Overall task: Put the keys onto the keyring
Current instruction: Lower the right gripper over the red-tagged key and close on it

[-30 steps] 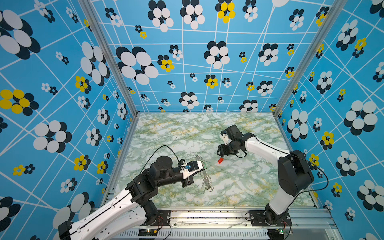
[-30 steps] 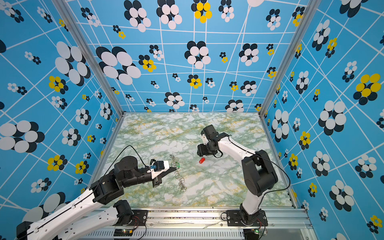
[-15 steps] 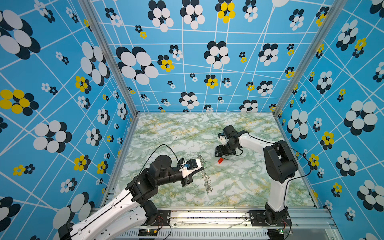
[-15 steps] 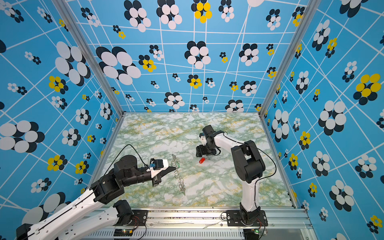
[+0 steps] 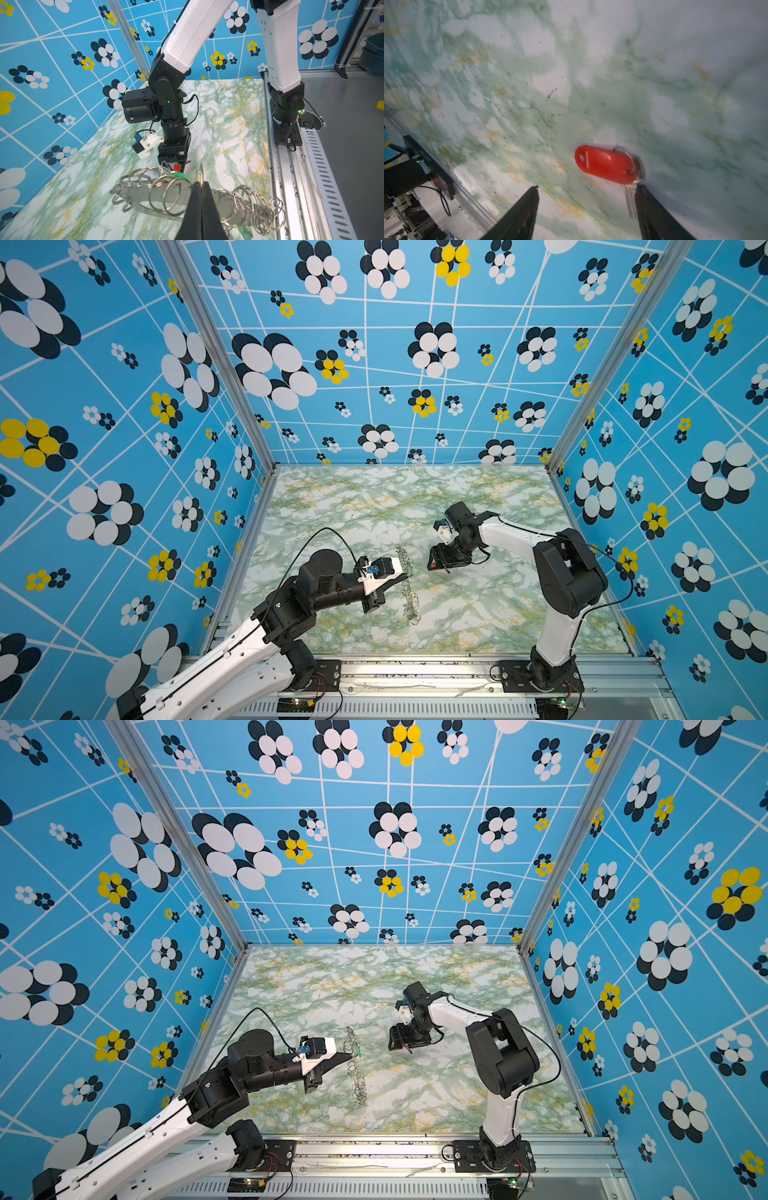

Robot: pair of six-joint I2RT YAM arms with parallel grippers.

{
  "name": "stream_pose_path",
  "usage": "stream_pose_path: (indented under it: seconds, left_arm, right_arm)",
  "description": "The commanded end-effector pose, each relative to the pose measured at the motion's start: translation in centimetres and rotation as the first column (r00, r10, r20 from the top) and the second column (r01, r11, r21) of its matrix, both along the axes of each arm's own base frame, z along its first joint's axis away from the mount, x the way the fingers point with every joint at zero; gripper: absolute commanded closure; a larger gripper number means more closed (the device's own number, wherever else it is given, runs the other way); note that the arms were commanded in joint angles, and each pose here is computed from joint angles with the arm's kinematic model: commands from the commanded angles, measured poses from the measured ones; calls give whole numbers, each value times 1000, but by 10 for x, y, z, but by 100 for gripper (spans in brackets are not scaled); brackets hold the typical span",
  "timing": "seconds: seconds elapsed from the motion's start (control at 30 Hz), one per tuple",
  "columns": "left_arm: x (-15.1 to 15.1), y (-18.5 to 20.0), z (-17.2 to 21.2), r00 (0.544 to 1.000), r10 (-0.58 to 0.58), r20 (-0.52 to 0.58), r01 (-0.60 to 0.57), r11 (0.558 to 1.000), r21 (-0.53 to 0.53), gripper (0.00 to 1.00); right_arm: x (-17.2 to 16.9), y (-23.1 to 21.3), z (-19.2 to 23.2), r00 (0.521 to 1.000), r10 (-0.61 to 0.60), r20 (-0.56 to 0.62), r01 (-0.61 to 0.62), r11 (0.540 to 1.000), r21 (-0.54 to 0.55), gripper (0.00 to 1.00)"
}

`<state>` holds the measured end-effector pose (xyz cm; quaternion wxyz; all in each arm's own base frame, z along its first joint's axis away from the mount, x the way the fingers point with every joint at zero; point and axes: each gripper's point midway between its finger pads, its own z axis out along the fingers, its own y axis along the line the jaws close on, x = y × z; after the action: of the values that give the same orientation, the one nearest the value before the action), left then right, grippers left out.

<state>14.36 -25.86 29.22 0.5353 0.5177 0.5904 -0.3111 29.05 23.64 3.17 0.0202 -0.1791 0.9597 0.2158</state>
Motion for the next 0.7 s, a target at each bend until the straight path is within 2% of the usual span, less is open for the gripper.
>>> stream_pose_path:
  seconds: [0.0, 0.07, 0.33, 0.67]
  left_arm:
    - [-1, 0, 15, 1000, -7, 17, 8, 998, -54, 100]
    - [-1, 1, 16, 1000, -5, 17, 6, 999, -54, 100]
    - [-3, 3, 17, 1000, -3, 13, 4, 998, -57, 100]
    - [-3, 4, 15, 1000, 0, 11, 1, 999, -53, 100]
  right_arm:
    - [-7, -20, 5, 1000, -26, 8, 26, 996, -79, 27]
    - [2, -27, 7, 998, -45, 33, 48, 995, -93, 34]
    - [25, -15, 3, 999, -18, 37, 19, 999, -26, 65]
    - [35, -13, -6, 1000, -2, 27, 3, 1000, -21, 67]
